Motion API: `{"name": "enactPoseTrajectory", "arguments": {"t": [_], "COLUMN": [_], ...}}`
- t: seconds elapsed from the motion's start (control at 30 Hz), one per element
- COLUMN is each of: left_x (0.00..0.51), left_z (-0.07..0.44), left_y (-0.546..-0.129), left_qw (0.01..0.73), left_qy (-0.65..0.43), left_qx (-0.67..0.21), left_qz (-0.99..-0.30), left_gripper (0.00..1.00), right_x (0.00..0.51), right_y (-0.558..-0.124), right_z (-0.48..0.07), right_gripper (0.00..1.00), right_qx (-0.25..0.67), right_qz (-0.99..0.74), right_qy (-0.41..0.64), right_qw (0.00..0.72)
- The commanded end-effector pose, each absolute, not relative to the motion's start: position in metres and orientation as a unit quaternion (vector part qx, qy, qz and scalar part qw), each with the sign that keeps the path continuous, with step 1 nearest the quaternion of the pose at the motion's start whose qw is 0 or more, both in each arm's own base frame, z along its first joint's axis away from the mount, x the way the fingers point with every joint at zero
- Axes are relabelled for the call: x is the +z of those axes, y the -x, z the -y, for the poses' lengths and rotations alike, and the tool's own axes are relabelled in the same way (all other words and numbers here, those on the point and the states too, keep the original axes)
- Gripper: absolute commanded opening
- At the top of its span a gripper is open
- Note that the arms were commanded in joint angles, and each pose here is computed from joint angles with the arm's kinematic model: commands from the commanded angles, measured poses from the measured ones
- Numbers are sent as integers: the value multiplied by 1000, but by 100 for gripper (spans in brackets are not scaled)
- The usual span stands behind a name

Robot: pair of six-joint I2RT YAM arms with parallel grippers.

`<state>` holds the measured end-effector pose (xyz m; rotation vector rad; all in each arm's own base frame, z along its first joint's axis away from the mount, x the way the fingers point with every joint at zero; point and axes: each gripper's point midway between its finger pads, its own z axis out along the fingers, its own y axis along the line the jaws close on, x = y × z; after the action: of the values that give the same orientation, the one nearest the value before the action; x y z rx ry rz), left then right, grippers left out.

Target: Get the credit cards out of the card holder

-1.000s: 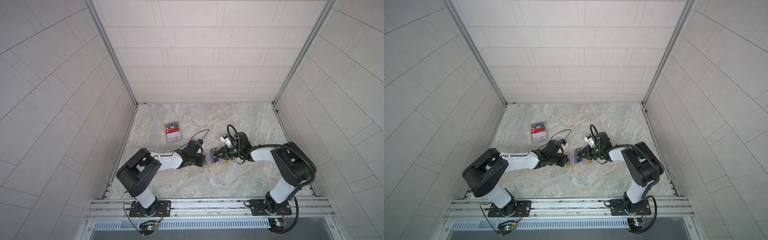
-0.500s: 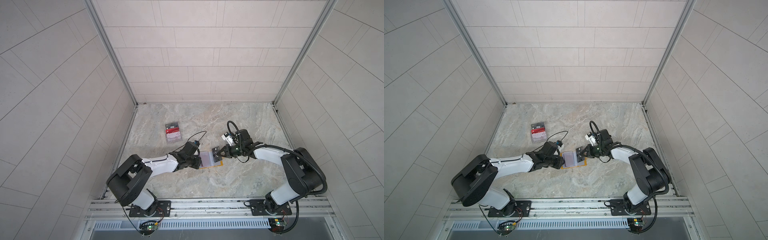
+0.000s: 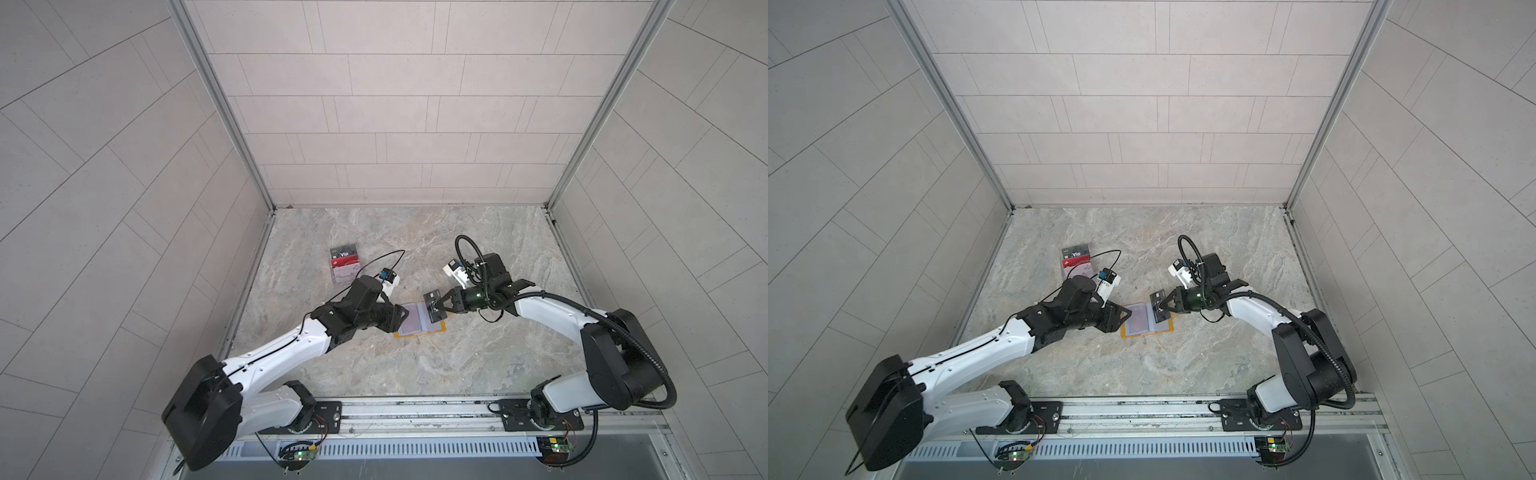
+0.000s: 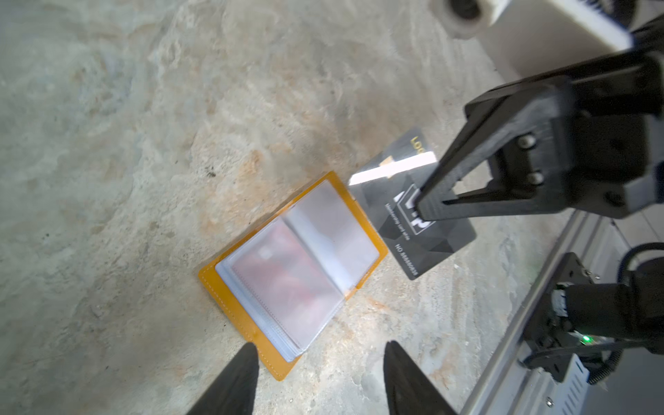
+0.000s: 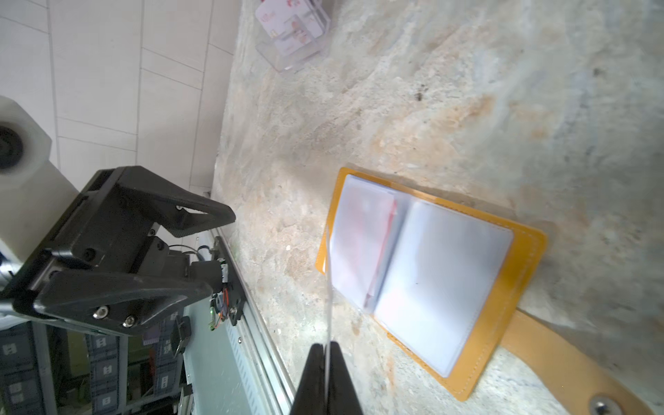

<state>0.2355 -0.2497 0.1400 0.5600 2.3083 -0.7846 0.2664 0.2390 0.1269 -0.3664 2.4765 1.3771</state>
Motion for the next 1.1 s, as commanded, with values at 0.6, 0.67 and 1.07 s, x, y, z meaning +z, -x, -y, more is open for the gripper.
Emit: {"name": "enactPoseTrajectory", "arguments": {"t": [0.6, 0.67, 1.07], "left_x": [249, 251, 262], "left_z": [257, 251, 255], "left_y": [-192, -196, -176], "left_qw": [273, 275, 237], "left_qy": [-322, -317, -352], "left_qx": [-490, -493, -525], "left_qz": [-762, -762, -737], "left_gripper": [66, 65, 46], "right_x": [256, 258, 258], "right_y": [-195, -188, -182], "right_z": [-294, -298, -313], "right_gripper": [0, 0, 0], "right_qx": [584, 585, 575], "right_qz": [-686, -680, -672], "right_qy": [367, 382, 424], "right_qw": [232, 222, 196]}}
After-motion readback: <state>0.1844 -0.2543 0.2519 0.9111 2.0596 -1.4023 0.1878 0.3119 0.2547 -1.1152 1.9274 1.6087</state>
